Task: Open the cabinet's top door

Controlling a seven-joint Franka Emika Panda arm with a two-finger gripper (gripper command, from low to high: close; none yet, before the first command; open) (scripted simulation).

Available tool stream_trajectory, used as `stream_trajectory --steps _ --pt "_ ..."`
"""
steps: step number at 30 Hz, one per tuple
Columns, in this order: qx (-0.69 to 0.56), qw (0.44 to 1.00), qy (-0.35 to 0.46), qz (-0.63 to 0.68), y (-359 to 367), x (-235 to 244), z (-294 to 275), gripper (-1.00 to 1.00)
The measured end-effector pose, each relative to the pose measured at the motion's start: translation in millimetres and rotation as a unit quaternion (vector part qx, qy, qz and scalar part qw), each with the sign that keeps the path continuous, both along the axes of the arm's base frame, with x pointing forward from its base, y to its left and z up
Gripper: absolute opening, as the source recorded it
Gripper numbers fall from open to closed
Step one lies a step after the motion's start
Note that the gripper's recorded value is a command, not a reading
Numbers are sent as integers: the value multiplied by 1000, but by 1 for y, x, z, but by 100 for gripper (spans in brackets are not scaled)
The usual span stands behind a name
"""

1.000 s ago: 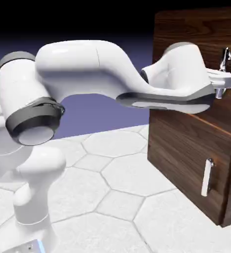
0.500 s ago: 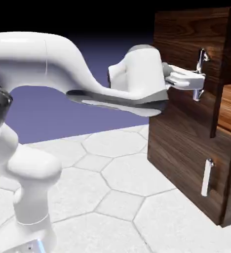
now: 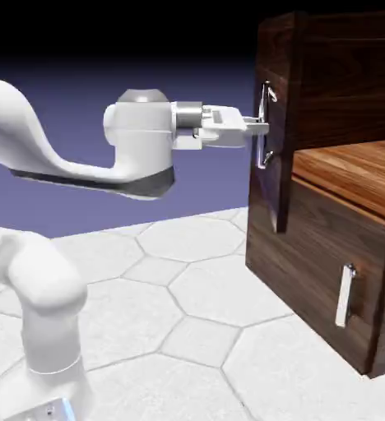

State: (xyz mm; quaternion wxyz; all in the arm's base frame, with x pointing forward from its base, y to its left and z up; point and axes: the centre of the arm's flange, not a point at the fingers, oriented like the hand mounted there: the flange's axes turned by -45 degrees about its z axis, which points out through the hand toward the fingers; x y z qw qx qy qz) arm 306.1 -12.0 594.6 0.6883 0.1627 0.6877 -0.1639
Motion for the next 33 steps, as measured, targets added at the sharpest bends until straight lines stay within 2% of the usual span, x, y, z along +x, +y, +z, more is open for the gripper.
stream_trajectory --steps 16,33 --pt "1 990 0 -141 114 -92 0 -100" --pt "1 951 0 -310 281 -155 0 -100"
